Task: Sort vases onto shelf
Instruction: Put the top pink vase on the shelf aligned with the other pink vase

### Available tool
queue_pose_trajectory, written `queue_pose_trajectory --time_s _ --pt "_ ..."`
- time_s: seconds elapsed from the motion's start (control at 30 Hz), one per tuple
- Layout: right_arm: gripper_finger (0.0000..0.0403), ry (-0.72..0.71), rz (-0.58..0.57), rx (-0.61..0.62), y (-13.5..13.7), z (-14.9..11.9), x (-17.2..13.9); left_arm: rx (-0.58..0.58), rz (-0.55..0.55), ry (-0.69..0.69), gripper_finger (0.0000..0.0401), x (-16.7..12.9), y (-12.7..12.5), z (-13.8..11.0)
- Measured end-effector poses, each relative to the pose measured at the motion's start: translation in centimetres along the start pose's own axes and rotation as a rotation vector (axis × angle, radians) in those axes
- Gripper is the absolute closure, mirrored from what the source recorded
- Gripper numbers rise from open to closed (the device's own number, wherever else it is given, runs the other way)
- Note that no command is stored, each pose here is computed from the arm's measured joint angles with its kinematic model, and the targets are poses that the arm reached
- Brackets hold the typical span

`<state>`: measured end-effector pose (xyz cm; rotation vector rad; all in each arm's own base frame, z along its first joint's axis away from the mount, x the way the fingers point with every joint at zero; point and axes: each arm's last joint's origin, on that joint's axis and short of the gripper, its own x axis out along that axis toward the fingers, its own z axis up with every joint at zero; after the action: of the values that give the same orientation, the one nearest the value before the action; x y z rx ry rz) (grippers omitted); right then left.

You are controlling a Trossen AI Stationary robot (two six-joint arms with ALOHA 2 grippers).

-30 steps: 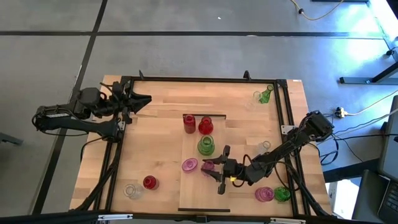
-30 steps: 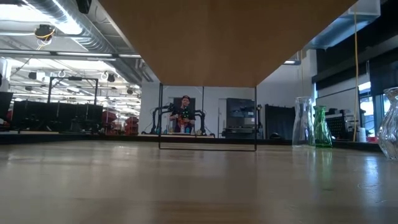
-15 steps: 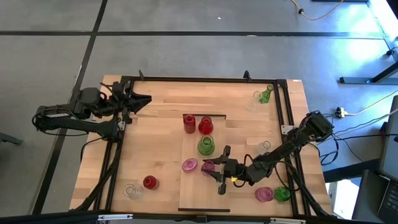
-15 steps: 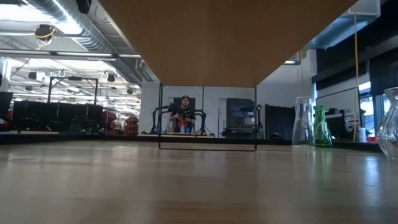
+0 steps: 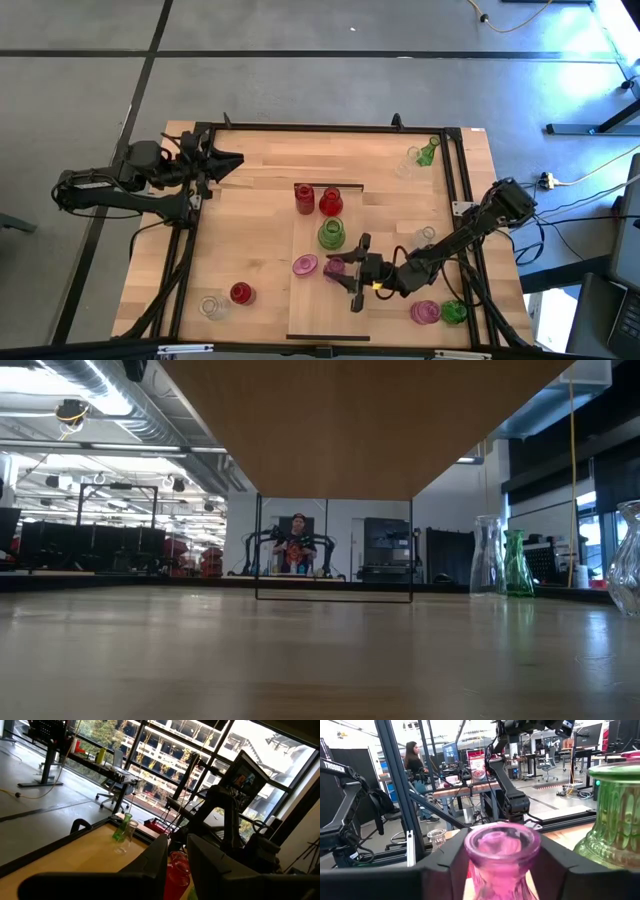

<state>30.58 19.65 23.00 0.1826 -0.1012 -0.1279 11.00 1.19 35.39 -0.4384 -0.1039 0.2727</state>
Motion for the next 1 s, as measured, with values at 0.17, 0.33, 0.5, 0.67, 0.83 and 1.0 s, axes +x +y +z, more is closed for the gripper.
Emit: queue_pose_trajectory --time_s 0.17,0.33,0.5,0.67,0.83,1.0 --pt "0.0179 -0.007 -0.013 0.005 -0.2 0.1 0.1 0.0 0.0 0.0 0.0333 0.0 0.0 0.0" --pt "0.0147 -0.03 -0.015 0.029 -0.3 0.4 0.3 0.0 0.0 0.0 0.0333 0.0 0.0 0.0" --pt "0.0145 -0.047 0.002 0.039 0.1 1.1 0.6 0.0 0.0 0.0 0.0333 0.0 0.0 0.0" --pt "0.0153 -0.073 0.017 0.035 0.7 2.2 1.0 0.002 0.003 0.007 0.0333 0.0 0.0 -0.1" --pt "0.0159 -0.096 0.046 0.031 1.3 3.2 1.2 0.002 0.004 0.008 0.0333 0.0 0.0 -0.1" --pt "0.016 -0.085 -0.019 -0.028 2.0 5.2 -0.1 0.002 0.004 0.008 0.0333 0.0 0.0 -0.1"
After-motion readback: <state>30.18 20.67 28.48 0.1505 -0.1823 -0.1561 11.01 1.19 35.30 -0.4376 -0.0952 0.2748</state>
